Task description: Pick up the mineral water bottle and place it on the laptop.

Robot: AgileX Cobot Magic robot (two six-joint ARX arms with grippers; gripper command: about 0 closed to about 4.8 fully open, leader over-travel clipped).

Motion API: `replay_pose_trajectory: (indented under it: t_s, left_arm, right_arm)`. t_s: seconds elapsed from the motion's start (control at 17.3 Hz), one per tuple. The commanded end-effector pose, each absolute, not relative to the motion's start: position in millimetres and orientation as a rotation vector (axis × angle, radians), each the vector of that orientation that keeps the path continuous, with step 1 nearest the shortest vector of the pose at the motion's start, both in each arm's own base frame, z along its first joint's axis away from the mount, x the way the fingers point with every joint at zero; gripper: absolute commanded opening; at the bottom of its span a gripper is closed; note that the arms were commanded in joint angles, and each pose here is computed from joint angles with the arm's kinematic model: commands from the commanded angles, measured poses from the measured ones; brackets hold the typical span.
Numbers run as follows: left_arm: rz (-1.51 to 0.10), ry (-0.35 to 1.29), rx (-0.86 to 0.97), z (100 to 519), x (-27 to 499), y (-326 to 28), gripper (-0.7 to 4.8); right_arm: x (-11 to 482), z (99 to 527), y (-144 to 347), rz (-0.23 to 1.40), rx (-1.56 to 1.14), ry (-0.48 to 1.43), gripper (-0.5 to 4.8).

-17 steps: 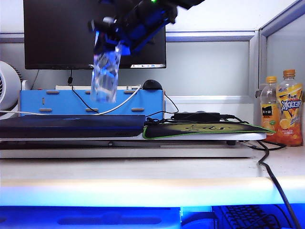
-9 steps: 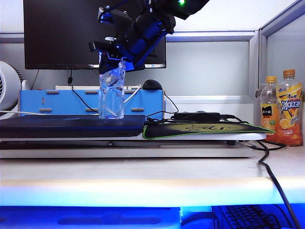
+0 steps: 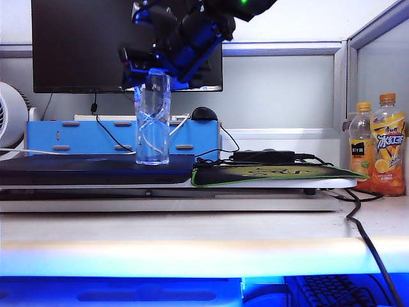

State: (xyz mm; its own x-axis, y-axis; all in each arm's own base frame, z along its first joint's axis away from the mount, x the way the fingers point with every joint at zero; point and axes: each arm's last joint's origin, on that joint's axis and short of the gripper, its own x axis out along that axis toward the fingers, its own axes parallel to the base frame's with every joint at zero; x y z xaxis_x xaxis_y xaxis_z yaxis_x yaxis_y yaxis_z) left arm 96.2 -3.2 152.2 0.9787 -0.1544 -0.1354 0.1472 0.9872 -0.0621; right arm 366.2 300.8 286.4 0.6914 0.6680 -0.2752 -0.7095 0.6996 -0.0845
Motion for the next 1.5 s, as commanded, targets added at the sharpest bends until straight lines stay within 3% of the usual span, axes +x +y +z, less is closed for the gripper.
replay_pose_trajectory:
  t_s: [0.06,0.35,0.4,0.52,0.58,0.92,1.04,1.1,1.27,1.5]
  left_arm:
    - [-0.158,0.145,-0.052,151.6,96.0,-3.3,-0.02]
    - [-0.158,0.145,-0.051,151.6,96.0,-3.3,-0.02]
    - [-0.158,0.145,-0.051,151.6,96.0,-3.3,-0.02]
    - [-0.158,0.145,-0.051,151.6,96.0,-3.3,-0.02]
    - [-0.158,0.145,-0.051,151.6,96.0,-3.3,-0.02]
    - [-0.158,0.145,-0.051,151.6,96.0,-3.3,-0.02]
    - [-0.158,0.145,-0.051,151.6,96.0,-3.3,-0.02]
    - [-0.158,0.145,-0.052,151.6,96.0,-3.3,-0.02]
    - [-0.158,0.145,-0.051,151.6,96.0,-3.3,-0.02]
    - [-0.158,0.145,-0.051,151.6,96.0,-3.3,-0.02]
  right_arm:
    - [365.8,303.7,302.4,0.781,-0.197,0.171,4.45]
    - [367.3,359.5,301.7,0.734,-0.194,0.033,4.44]
    - [365.9,376.9,299.3,0.698,-0.188,0.003,4.2]
    - [355.0,412.1,288.5,0.648,-0.185,-0.086,0.45]
    - [344.9,431.1,279.0,0.619,-0.186,-0.131,-0.04]
    - [256.4,531.4,194.6,0.424,-0.201,-0.247,-0.05]
    - [215.5,561.1,161.8,0.401,-0.17,-0.323,-0.05]
    - [171.3,584.0,127.0,0.384,-0.164,-0.395,-0.05]
    - [100.6,600.9,71.3,0.373,-0.135,-0.449,-0.05]
    - [20.6,588.9,6.0,0.32,-0.147,-0.399,-0.05]
